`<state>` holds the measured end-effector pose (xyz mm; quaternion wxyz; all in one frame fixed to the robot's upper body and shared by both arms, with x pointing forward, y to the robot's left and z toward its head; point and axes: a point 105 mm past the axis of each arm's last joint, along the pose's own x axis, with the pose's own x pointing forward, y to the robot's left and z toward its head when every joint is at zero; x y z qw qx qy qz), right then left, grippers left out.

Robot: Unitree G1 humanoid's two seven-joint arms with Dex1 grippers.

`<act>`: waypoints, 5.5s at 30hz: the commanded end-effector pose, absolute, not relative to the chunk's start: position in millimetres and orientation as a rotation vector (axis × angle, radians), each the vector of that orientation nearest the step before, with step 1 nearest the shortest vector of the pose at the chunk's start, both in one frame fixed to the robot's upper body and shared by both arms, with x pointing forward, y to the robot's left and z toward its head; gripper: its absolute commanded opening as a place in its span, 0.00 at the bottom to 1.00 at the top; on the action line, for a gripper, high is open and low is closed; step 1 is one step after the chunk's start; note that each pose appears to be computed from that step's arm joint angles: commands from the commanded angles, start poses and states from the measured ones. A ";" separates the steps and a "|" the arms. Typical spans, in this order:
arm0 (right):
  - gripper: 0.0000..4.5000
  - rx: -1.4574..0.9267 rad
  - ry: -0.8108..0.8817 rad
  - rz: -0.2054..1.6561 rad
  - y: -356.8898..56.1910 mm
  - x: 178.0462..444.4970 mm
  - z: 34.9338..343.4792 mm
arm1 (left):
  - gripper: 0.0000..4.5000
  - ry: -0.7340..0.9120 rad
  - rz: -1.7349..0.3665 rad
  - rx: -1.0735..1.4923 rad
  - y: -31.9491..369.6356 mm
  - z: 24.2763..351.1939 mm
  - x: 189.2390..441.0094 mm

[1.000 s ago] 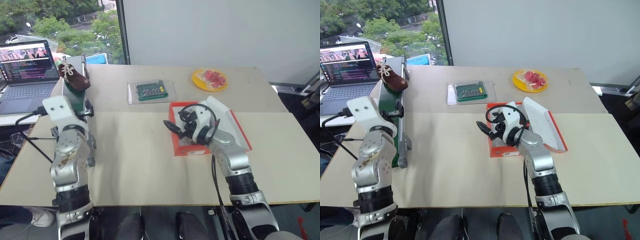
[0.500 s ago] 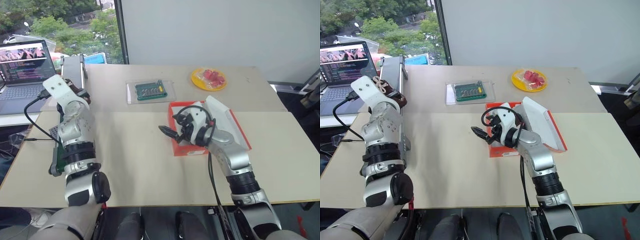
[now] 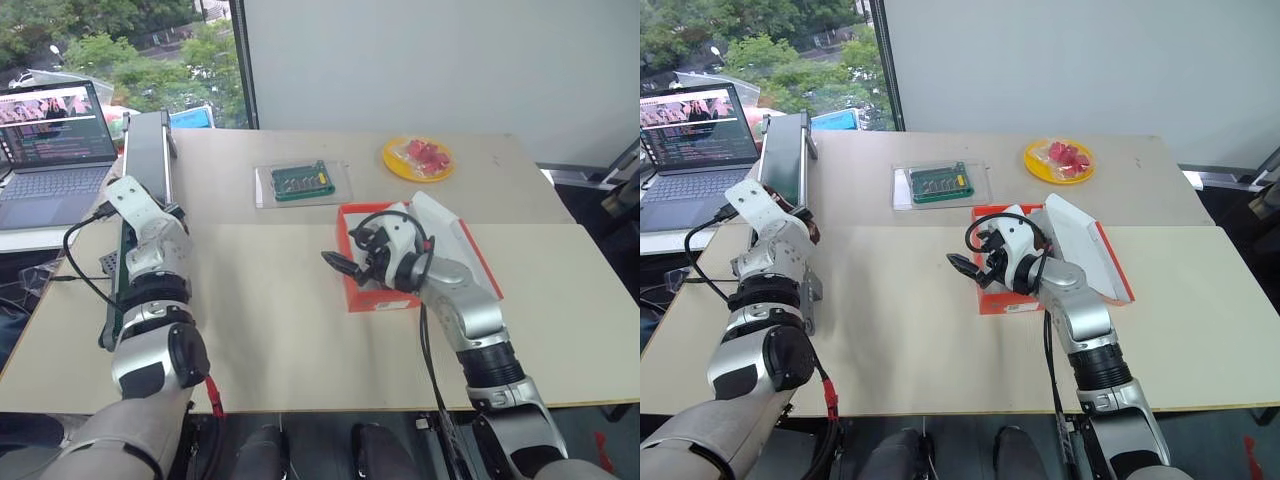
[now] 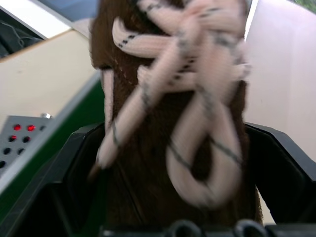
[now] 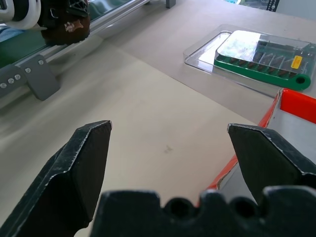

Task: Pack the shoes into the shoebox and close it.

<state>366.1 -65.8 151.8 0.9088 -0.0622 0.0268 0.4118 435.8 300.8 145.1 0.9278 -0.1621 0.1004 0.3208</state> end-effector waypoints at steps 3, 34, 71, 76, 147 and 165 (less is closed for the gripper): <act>1.00 -0.155 -0.009 0.863 -62.0 364.9 172.5 | 0.56 0.184 0.645 -0.325 301.6 149.4 436.9; 1.00 0.796 0.094 0.653 -114.3 384.8 220.2 | 0.19 0.012 -0.802 -0.359 67.2 225.8 384.7; 0.04 0.922 0.092 0.655 -110.2 377.8 232.7 | 0.19 0.117 -0.924 -0.369 28.4 207.7 370.6; 0.04 0.901 0.080 0.624 -114.0 381.5 233.8 | 0.59 0.095 -0.952 -0.406 31.3 213.3 366.6; 0.69 -0.076 0.546 0.441 -131.8 443.6 156.2 | 0.88 0.229 -0.931 0.007 57.3 154.5 325.5; 0.99 -0.048 0.267 0.517 -166.1 367.2 264.6 | 0.88 0.232 -1.064 0.155 52.4 151.5 338.6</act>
